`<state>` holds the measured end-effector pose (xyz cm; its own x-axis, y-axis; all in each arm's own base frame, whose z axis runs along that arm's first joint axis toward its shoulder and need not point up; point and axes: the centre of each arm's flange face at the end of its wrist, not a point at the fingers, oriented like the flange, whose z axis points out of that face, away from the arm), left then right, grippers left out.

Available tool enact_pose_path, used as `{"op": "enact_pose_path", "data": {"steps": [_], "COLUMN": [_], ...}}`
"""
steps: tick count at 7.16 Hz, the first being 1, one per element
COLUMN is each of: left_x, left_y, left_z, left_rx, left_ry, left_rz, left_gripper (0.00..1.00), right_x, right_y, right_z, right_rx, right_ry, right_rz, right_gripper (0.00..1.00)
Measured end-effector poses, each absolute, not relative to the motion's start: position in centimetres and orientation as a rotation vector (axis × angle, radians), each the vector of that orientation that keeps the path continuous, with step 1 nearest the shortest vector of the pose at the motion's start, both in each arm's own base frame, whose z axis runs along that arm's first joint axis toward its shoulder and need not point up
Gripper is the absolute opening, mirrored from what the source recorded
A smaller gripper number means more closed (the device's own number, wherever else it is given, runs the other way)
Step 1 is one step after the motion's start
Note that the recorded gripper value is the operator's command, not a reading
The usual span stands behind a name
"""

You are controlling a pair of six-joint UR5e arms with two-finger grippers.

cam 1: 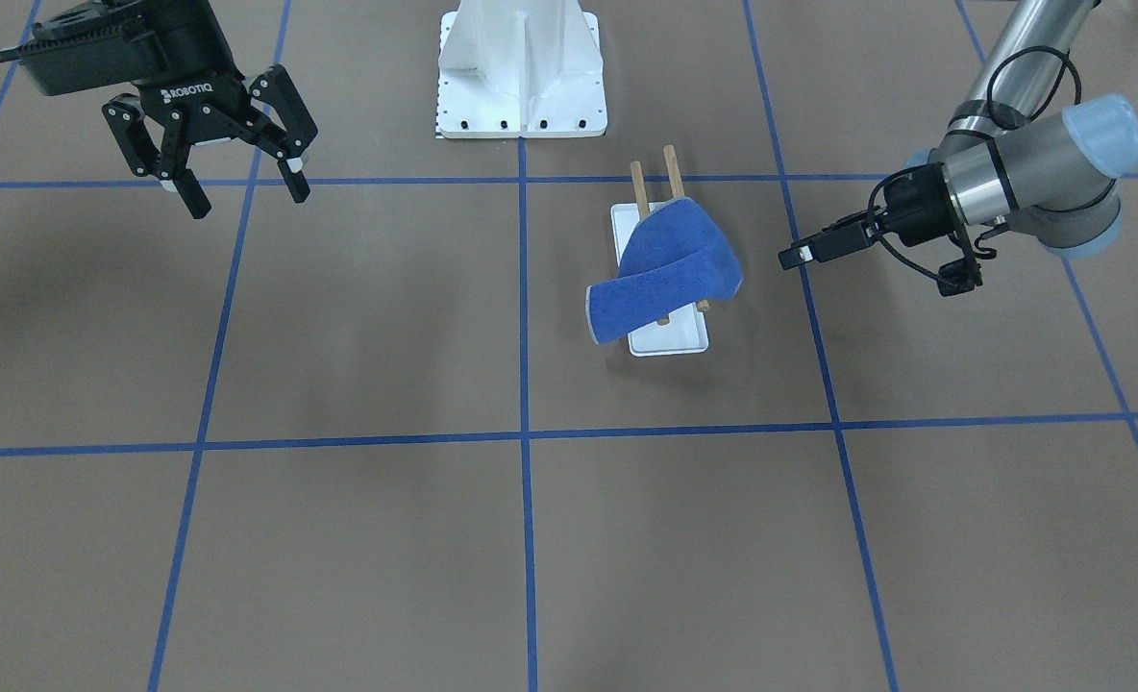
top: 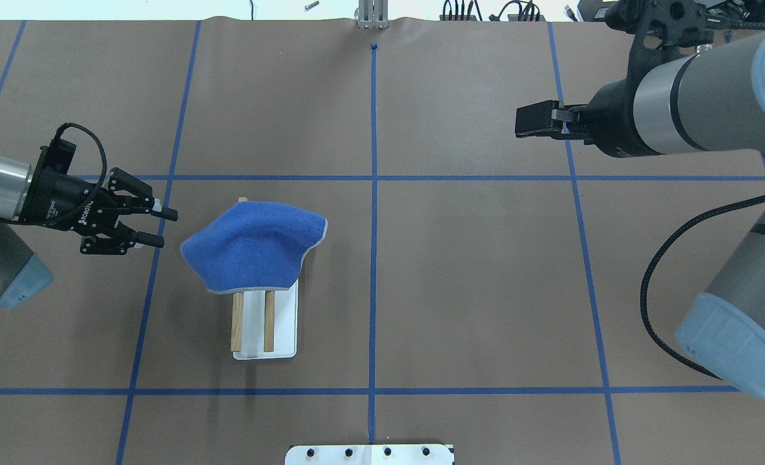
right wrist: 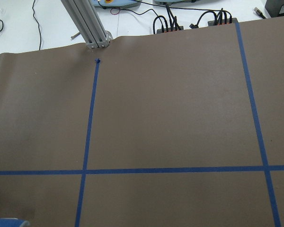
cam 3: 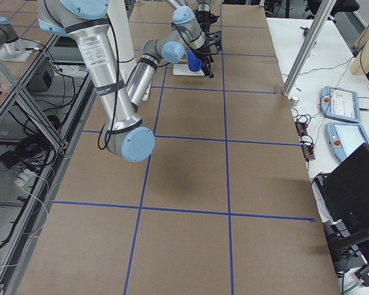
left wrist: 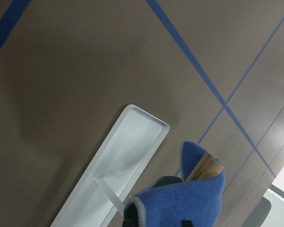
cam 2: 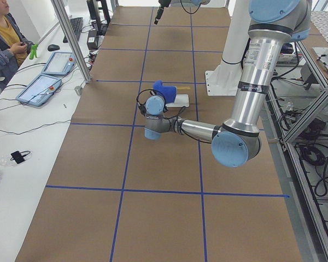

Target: Hang towel on rack

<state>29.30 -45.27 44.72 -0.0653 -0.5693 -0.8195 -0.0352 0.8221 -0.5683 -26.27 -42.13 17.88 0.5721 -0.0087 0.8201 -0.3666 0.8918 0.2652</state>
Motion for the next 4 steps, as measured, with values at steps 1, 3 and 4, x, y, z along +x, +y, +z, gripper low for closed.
{"op": "enact_pose_path", "data": {"steps": [1, 3, 4], "left_x": [28.2, 23.3, 20.3], "left_y": [-46.0, -48.8, -50.3], "left_z": [44.9, 44.6, 44.9], "left_rx": [-0.470, -0.354, -0.246], "left_ry": [1.601, 1.640, 1.649], "left_rz": [-0.486, -0.540, -0.548], "left_gripper": [0.98, 0.98, 0.98], "right_x": [-25.8, -23.4, -21.4], "right_y": [-42.4, -43.3, -44.0], "right_z": [18.3, 20.2, 22.0], "right_rx": [0.436, 0.413, 0.400], "right_ry": [-0.937, -0.913, -0.888], "right_rz": [0.219, 0.217, 0.195], "right_gripper": [1.00, 1.00, 1.00]}}
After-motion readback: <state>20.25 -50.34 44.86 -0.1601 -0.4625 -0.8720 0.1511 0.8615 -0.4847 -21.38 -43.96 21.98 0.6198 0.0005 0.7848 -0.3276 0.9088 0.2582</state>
